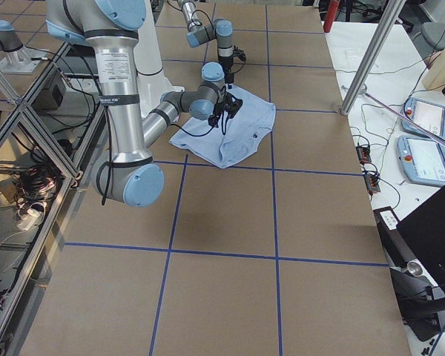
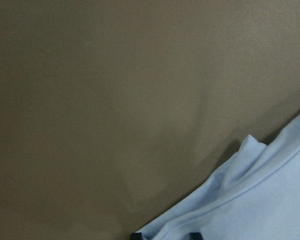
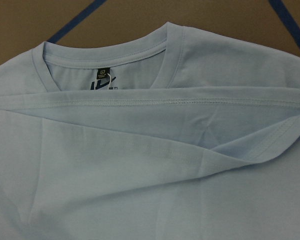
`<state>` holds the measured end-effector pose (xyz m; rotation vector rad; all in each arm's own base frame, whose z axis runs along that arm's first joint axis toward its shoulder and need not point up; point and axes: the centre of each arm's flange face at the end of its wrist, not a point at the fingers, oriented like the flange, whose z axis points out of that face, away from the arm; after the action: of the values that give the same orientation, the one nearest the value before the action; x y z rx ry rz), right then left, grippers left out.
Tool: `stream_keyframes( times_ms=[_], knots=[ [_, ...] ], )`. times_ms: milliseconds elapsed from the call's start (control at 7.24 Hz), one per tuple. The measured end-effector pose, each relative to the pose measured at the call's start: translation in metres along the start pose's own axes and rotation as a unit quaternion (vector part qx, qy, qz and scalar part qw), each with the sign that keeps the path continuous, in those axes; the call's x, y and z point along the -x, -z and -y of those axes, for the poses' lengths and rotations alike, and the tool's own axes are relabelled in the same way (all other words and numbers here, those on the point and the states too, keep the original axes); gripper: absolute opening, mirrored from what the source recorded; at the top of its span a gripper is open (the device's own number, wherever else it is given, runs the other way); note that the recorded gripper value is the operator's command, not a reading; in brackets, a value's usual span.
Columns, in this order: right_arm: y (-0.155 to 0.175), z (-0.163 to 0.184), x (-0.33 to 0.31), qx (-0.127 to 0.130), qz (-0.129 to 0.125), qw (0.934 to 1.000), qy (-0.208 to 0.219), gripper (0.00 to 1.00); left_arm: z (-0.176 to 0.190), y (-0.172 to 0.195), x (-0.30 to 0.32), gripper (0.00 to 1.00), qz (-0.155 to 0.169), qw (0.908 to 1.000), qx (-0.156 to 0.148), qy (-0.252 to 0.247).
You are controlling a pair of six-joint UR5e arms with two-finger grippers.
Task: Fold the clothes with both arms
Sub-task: 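Move the left gripper to the shirt's near corner while the right presses the collar, then pull the shirt corner away from the robot with the left gripper to straighten it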
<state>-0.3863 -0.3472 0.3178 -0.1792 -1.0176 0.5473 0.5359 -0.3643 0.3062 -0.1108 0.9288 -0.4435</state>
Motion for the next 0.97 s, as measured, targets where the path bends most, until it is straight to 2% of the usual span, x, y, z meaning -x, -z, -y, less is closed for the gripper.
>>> stream_keyframes(
  times_ms=[276, 552, 691, 967],
  knots=[
    [0.000, -0.001, 0.001, -0.001, 0.001, 1.0000, 0.000, 1.00, 0.008, 0.003, 0.000, 0.00, 0.005, 1.0000, -0.006, 0.000],
    [0.002, -0.004, 0.010, -0.004, 0.009, 0.9999, 0.004, 1.00, 0.037, 0.023, -0.002, 0.00, 0.005, 0.9992, -0.024, -0.030],
    [0.003, -0.006, 0.015, -0.010, 0.016, 0.9998, 0.007, 1.00, 0.063, 0.036, -0.003, 0.00, 0.002, 0.9979, -0.040, -0.052],
    [-0.004, -0.015, 0.028, -0.036, 0.028, 0.9988, 0.017, 1.00, 0.135, 0.069, -0.009, 0.00, -0.007, 0.9920, -0.086, -0.092]
  ],
)
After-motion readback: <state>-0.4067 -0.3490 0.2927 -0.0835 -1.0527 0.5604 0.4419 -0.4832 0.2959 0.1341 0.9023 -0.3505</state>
